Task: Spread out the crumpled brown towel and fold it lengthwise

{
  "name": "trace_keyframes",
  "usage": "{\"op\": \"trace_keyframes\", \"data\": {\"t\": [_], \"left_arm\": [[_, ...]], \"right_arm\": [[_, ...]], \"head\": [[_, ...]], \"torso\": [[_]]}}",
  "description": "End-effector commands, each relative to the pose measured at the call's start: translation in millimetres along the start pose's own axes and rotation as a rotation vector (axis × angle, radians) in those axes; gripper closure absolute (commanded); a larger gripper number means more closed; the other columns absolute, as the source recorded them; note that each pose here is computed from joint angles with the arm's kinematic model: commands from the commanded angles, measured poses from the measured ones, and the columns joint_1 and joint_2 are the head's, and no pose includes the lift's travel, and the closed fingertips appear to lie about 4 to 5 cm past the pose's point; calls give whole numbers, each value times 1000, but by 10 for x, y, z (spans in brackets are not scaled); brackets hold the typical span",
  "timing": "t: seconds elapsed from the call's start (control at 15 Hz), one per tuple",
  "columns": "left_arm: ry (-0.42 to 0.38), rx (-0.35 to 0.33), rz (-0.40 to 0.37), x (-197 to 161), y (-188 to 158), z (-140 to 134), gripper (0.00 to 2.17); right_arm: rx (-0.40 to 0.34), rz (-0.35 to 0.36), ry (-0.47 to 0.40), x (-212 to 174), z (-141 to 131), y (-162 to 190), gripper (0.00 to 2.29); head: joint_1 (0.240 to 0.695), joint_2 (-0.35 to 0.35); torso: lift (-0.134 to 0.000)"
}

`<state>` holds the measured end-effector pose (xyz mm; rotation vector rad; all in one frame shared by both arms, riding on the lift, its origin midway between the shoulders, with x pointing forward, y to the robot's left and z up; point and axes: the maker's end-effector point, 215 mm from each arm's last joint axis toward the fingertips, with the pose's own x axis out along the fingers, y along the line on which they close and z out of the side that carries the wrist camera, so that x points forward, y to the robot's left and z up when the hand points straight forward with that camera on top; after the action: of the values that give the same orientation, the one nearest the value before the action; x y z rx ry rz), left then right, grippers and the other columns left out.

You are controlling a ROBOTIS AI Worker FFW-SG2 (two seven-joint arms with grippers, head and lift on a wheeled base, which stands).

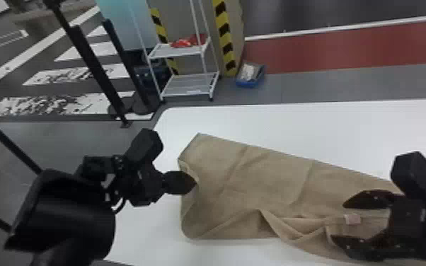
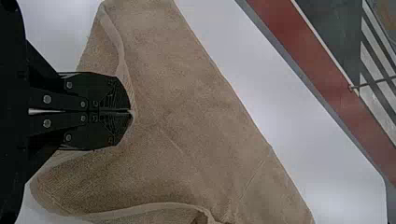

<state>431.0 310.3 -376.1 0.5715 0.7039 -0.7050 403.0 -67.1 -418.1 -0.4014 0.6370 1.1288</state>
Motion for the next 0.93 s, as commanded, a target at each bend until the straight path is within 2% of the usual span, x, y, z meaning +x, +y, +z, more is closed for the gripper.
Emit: {"op": "trace_keyframes", "data": {"t": [0.0, 0.27, 0.47, 0.73, 0.87], "left_arm": [[1, 4, 2, -9, 13, -3, 1372], [3, 11, 0, -3, 18, -14, 1372], [0, 12, -7, -1, -7, -1, 1372], [5, 13, -5, -27, 1, -43, 1372], [3, 23, -6, -30, -4, -38, 1372]], "right_arm": [[25, -4, 36, -56, -142, -3, 323], [50, -33, 72, -204, -316, -97, 326], [55, -19, 95, -109, -393, -103, 336], [45, -21, 91, -113, -342, -126, 731], [39, -26, 97, -139, -378, -141, 1055]], "head": [[695, 326], [695, 298], [695, 278], [695, 279], [695, 282]], "torso": [[-124], [-124], [-124], [-124], [-124]]}}
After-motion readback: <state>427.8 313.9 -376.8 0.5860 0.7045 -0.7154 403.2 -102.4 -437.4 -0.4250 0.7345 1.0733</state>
